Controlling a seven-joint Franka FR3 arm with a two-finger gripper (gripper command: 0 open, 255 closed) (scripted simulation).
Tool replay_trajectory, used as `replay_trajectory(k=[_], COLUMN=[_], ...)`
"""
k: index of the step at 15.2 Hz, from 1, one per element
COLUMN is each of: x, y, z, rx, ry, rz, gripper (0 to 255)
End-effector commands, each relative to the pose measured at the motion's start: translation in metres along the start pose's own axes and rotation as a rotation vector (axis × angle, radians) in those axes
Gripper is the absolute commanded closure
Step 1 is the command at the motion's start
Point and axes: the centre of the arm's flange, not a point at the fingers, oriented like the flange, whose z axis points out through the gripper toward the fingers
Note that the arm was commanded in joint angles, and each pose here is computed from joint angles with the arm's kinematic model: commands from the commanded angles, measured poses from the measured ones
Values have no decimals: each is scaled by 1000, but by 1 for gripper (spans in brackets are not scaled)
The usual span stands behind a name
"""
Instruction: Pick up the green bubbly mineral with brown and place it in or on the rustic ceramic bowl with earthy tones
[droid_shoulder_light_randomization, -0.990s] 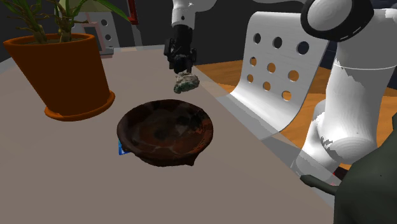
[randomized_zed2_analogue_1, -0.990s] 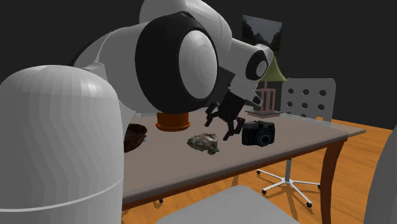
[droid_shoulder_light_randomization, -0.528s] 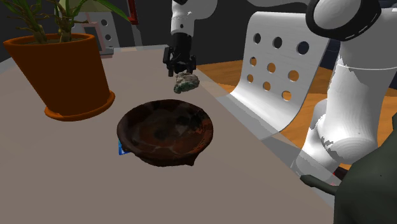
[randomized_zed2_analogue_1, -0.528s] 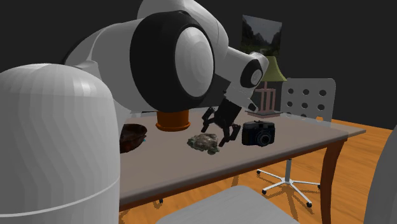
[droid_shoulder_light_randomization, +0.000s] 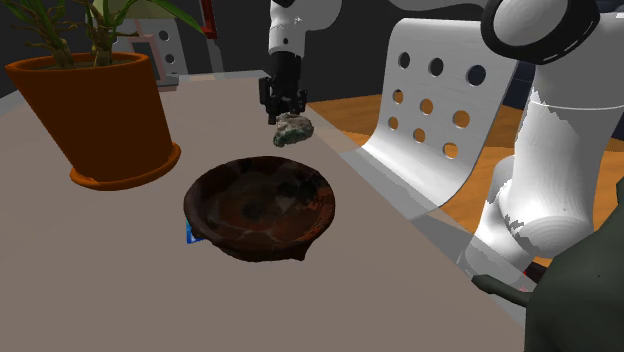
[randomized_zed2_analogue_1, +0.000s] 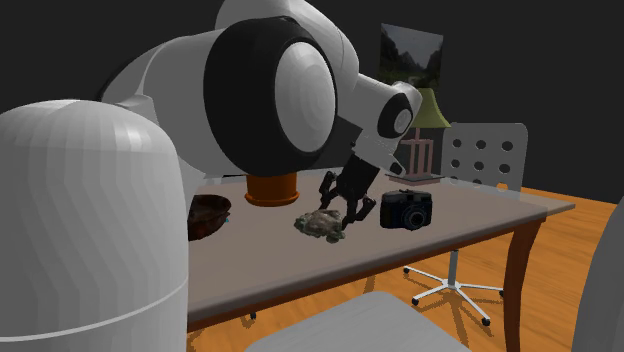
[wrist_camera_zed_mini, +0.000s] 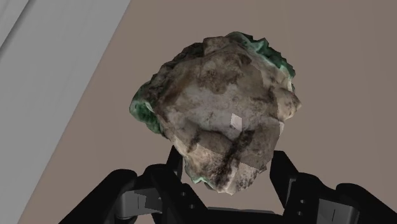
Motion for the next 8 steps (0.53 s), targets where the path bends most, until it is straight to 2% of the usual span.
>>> replay_trajectory(k=[1,8], x=[0,-2], y=[0,-2], z=[1,-4], rx=[-1,-1], ry=[-1,-1], rz=[1,1], gripper=[255,255])
